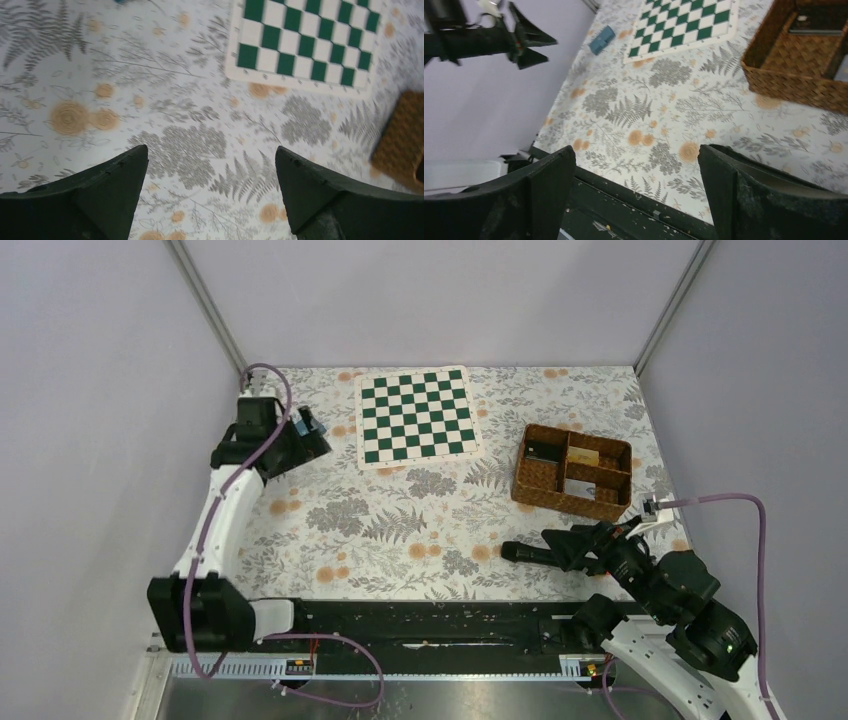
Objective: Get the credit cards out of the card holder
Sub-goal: Move the card holder to the center of the board.
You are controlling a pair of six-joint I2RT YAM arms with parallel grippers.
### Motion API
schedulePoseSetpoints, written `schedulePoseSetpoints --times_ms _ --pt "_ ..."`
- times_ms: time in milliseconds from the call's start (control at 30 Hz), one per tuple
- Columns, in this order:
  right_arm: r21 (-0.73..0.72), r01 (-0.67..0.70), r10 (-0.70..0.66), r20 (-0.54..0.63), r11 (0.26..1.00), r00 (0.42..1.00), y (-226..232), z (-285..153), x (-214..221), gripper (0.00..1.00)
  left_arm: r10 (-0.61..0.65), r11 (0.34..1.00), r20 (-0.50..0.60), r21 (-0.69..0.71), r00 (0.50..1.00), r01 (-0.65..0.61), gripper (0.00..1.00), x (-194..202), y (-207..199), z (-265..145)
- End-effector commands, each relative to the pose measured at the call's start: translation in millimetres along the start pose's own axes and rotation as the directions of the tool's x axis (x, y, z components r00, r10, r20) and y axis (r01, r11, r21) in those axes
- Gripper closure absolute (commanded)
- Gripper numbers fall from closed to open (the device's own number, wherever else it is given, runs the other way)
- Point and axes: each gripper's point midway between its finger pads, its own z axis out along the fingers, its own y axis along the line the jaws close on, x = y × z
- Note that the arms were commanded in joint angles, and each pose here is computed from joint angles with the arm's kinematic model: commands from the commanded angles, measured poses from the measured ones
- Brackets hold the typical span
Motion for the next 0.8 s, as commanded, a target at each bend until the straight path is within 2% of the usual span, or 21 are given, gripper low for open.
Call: schedulePoseSetpoints --times_ms 0,133,233,367,567,767 --pt "-0.134 0.011 -0.002 0.069 0.991 0.998 28 -3 -19 0.02 -0.154 0.988 0.019 -0.026 0.988 0.154 0.05 -42 33 29" --pt "-0.130 0.004 0.002 0.043 0.991 0.999 29 -1 -16 0.03 -0.270 0.963 -0.007 -0.003 0.963 0.270 0.14 -76 65 66" --pt "-0.171 -0.006 0.008 0.013 0.985 1.000 36 1 -9 0.05 -0.282 0.959 0.033 -0.011 0.959 0.283 0.15 -104 79 86" --pt "-0.191 -0.016 0.019 0.016 0.981 1.000 38 5 -6 0.06 -0.321 0.947 0.016 -0.031 0.947 0.321 0.14 -125 92 124" --pt "-0.185 -0.010 0.017 0.039 0.983 0.999 40 8 -13 0.06 -0.425 0.904 -0.057 -0.073 0.904 0.420 0.14 -129 117 194" --pt "-0.204 -0.021 0.028 0.032 0.979 0.999 48 10 -16 0.06 -0.444 0.896 -0.086 -0.038 0.892 0.442 0.15 -135 123 233"
